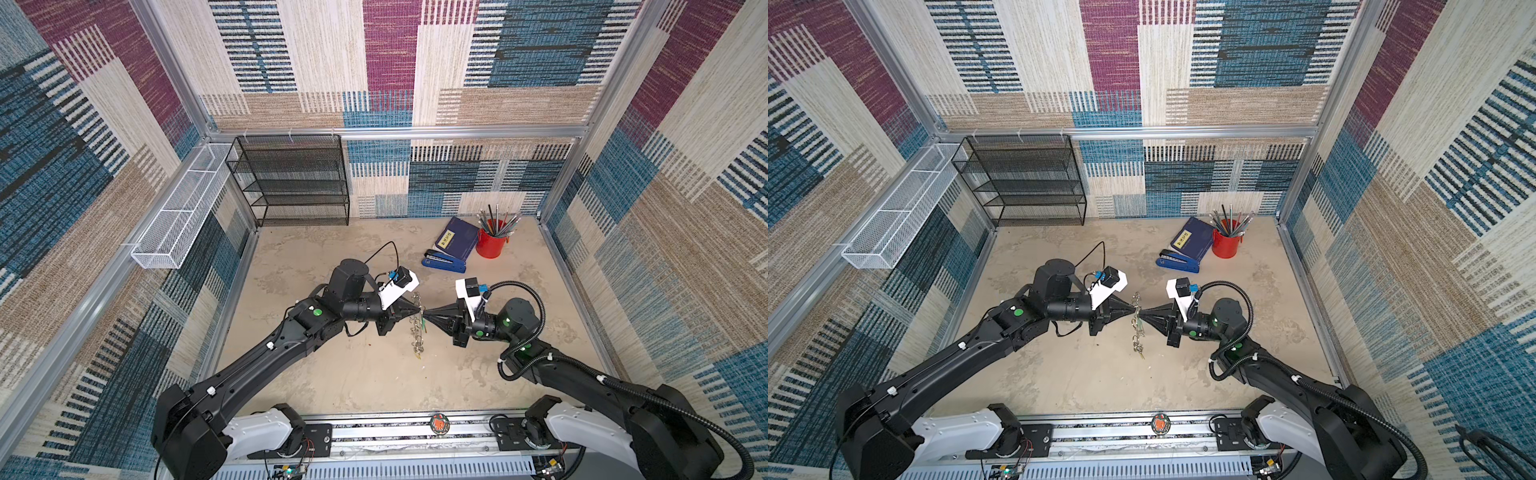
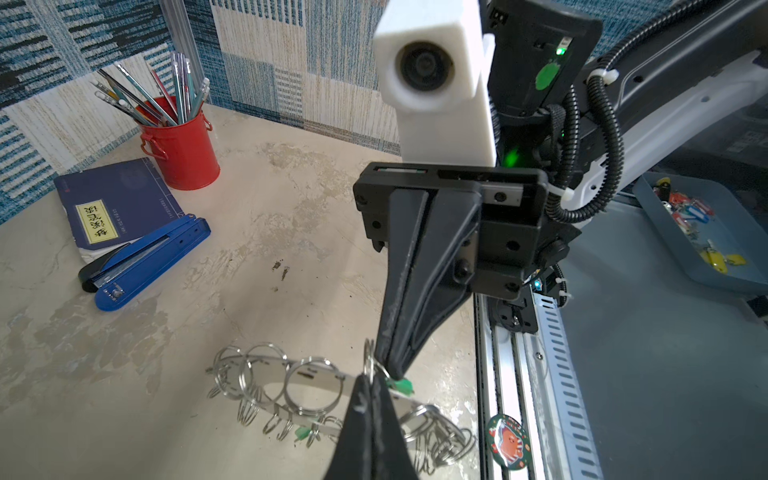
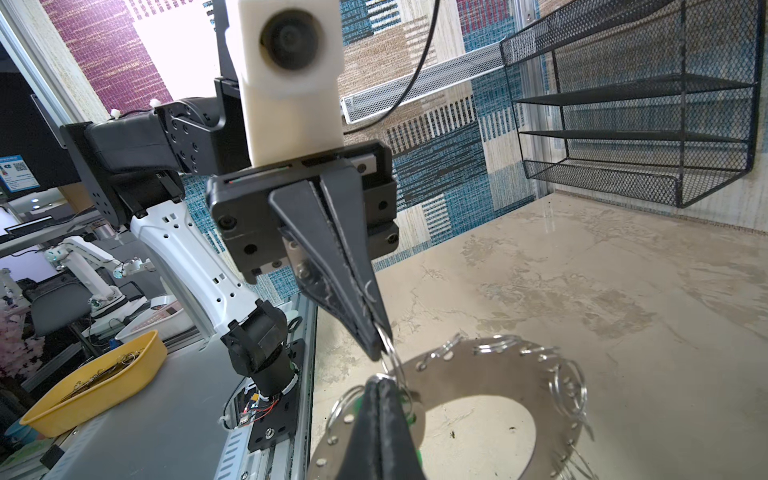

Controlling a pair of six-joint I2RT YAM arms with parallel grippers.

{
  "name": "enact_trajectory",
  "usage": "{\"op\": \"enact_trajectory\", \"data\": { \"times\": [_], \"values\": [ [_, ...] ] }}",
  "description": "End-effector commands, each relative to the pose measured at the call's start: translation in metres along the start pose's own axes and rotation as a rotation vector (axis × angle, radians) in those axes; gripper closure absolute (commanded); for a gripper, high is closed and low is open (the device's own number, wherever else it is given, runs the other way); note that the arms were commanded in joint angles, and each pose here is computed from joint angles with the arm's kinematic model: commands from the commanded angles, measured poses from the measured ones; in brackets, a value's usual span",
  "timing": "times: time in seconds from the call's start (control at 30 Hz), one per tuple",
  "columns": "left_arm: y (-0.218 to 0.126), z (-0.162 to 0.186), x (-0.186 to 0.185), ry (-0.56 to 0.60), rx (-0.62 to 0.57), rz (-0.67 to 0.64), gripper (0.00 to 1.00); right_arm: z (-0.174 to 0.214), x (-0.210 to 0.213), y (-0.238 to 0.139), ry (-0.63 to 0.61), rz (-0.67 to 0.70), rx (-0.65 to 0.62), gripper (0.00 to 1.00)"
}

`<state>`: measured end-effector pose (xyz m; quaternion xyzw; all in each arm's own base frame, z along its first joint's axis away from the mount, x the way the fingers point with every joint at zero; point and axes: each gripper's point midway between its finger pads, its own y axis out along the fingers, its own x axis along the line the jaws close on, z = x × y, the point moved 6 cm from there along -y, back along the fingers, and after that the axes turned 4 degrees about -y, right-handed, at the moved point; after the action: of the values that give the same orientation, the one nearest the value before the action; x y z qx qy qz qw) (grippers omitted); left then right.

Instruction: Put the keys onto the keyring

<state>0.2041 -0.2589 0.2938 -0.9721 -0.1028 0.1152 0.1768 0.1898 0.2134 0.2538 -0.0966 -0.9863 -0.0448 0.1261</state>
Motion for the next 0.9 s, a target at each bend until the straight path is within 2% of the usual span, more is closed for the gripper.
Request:
{"op": "enact_trajectory", "data": {
  "times": [0.0,0.03,0.37,0.63,0.87],
  "values": [
    [-0.001,-0.018,-0.005,0.006,-0.113,0.050,1.00,-0.006,0.002,0.002,-0.019,-0.015,-0.019,0.98],
    [-0.001,-0.018,-0.005,0.001,-0.125,0.057,1.00,-0.006,0.002,0.002,-0.019,-0.017,-0.018,0.94],
    [0.003,-0.015,-0.008,-0.064,-0.222,0.121,1.00,-0.006,0.001,0.003,-0.016,-0.010,-0.015,0.81],
    [0.005,-0.005,-0.006,-0.108,-0.293,0.124,1.00,-0.005,-0.007,0.004,0.006,0.047,-0.012,0.64],
    [0.007,0.010,0.001,-0.117,-0.282,0.060,1.00,-0.014,-0.012,-0.010,0.015,0.154,-0.073,0.63]
  ]
}}
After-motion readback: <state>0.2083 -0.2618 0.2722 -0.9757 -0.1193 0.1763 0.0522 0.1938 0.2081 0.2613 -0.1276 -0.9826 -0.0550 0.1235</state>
